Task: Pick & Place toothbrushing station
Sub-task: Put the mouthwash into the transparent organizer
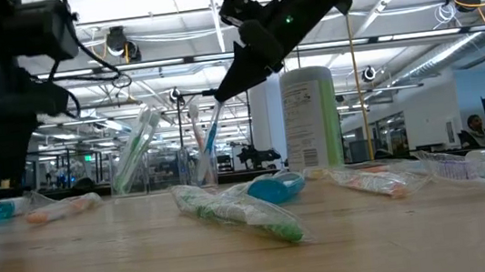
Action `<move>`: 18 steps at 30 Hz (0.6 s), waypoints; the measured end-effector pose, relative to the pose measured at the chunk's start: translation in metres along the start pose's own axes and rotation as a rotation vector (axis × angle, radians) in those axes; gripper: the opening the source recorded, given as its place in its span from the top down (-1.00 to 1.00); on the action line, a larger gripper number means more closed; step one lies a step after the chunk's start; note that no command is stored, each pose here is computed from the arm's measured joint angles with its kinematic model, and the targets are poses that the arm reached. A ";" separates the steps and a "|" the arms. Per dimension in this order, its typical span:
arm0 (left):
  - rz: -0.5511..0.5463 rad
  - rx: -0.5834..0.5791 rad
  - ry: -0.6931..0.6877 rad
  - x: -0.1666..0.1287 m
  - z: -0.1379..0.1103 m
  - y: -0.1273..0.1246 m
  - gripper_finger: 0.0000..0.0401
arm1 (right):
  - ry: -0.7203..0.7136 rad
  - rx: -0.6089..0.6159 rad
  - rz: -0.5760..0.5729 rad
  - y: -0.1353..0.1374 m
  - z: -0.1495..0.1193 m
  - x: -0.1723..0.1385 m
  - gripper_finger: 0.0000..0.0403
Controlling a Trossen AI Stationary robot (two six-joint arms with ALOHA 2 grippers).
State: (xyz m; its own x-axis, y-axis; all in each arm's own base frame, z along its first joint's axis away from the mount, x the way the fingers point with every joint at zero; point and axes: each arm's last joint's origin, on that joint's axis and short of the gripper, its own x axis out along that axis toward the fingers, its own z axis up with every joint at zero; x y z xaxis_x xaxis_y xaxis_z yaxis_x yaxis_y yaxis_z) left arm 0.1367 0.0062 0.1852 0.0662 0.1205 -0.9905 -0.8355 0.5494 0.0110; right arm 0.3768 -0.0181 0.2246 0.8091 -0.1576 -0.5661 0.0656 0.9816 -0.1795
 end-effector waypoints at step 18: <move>-0.003 -0.009 0.023 0.042 0.001 0.000 0.10 | -0.035 -0.070 0.001 0.004 0.004 0.000 0.10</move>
State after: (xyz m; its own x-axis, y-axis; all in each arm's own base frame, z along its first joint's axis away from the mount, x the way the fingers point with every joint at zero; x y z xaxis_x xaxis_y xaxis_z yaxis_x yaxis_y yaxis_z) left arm 0.1397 0.0125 0.1442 0.0562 0.1002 -0.9934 -0.8404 0.5420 0.0071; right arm 0.3789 -0.0139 0.2273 0.8294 -0.1515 -0.5378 0.0249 0.9716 -0.2354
